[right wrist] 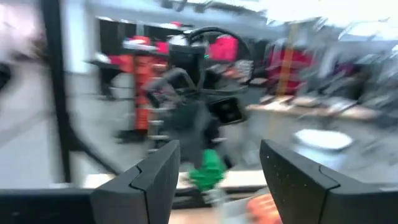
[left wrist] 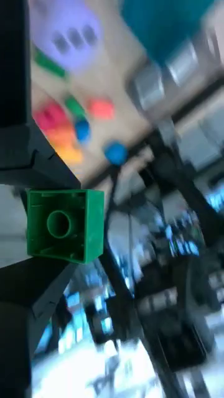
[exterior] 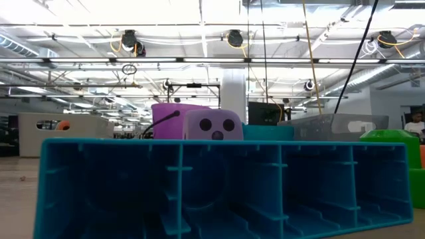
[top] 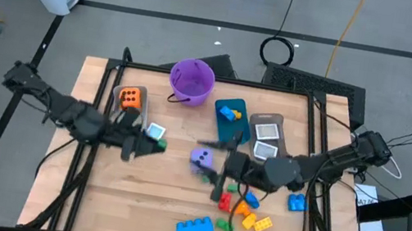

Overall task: Pick & Place Toys
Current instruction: Put the green game piece into the blue bin

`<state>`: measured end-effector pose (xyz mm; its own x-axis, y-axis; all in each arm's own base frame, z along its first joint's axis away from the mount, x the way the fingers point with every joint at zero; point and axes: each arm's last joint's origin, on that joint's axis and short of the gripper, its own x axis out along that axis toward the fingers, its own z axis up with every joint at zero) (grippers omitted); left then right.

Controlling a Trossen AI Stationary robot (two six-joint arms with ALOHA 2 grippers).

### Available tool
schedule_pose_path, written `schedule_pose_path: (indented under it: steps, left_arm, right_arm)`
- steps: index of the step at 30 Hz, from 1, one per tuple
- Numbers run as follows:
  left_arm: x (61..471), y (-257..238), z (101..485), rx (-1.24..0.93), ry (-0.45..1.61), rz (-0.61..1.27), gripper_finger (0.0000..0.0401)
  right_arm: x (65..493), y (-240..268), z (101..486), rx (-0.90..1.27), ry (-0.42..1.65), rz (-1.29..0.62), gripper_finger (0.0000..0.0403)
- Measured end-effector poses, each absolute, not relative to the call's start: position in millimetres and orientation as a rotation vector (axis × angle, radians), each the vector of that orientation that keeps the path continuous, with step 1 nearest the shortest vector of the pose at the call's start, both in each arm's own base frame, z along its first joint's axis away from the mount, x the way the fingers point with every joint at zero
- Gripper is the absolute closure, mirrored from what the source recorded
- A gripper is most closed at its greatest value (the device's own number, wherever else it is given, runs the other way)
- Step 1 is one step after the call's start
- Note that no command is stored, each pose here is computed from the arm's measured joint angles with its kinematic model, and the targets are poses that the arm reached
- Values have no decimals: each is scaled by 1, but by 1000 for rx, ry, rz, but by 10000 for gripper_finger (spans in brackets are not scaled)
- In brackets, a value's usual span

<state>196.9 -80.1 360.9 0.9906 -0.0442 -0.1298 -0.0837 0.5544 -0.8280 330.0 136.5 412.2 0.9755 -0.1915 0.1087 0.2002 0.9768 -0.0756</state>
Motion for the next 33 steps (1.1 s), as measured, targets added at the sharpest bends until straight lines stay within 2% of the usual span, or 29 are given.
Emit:
schedule_pose_path:
  steps: [7,15,22,29,33]
  left_arm:
    - [222,-31,377,-1056,7,-154,249]
    - [252,11,371,-1114,16,-321,243]
    - [266,31,367,-1137,8,-425,248]
    - [268,41,367,-1144,9,-461,244]
    - [267,43,367,-1145,8,-458,243]
  right_arm:
    - [339,108,424,-271,-122,-277,188]
    - [354,62,421,-183,-126,-174,188]
    - [358,43,414,-199,-50,-198,188]
    - [359,34,409,-213,-2,-217,189]
    - [359,30,409,-215,0,-222,210]
